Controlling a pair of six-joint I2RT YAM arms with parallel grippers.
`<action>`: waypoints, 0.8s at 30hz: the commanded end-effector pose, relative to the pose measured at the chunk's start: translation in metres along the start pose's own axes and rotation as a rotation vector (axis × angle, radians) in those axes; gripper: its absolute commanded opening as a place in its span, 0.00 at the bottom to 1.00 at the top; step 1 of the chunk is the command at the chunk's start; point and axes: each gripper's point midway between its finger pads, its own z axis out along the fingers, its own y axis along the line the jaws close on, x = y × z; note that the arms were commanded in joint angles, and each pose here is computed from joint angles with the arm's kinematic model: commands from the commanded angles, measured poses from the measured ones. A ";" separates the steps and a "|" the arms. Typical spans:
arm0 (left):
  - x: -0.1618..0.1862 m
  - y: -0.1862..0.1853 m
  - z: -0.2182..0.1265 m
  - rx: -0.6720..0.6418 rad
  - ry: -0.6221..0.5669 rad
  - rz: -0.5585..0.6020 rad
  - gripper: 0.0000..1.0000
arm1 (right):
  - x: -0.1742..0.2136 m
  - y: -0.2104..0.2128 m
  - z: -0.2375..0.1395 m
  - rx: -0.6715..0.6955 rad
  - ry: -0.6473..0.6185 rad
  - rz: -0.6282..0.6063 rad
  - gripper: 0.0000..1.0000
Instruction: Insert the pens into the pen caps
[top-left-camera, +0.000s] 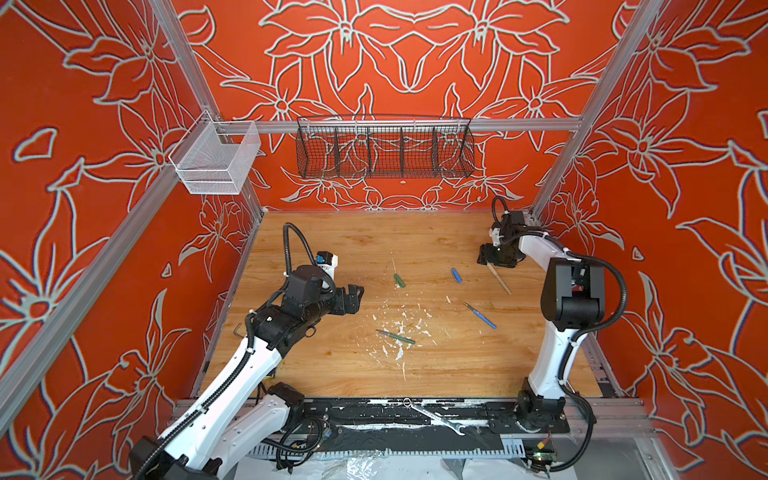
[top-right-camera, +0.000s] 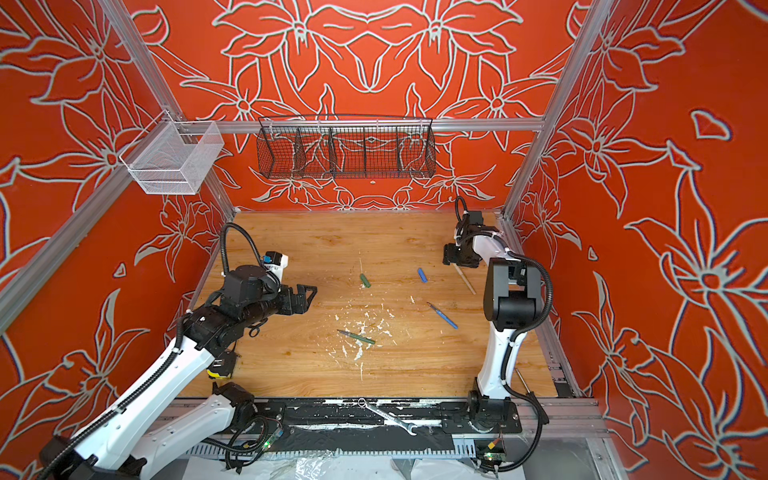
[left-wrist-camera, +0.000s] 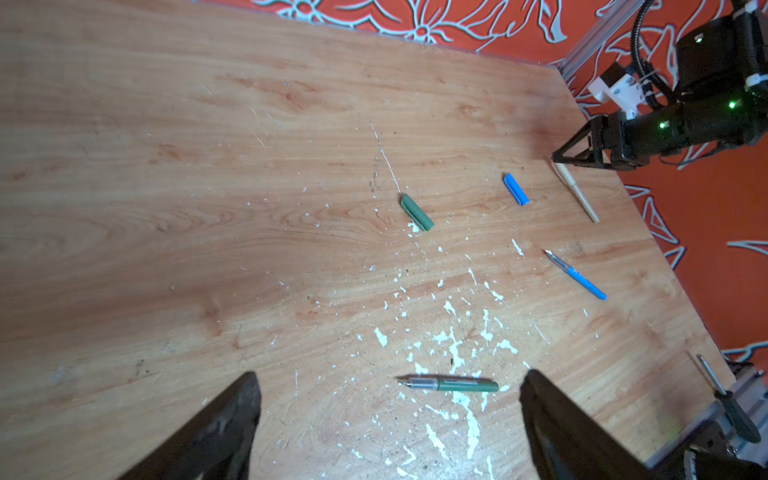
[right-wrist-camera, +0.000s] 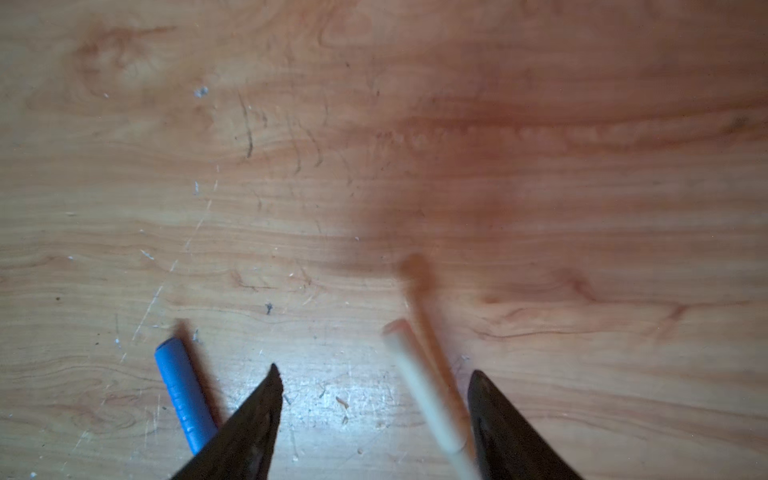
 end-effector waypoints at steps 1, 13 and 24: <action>0.004 -0.006 0.011 0.044 0.025 -0.013 0.97 | -0.004 0.003 0.002 -0.028 -0.007 0.024 0.71; -0.009 0.015 -0.006 -0.073 -0.080 -0.050 0.97 | -0.010 0.042 -0.055 -0.062 -0.122 -0.029 0.70; -0.026 0.030 -0.047 -0.163 -0.220 -0.104 0.97 | 0.184 0.216 -0.115 -0.473 -0.018 -0.323 0.73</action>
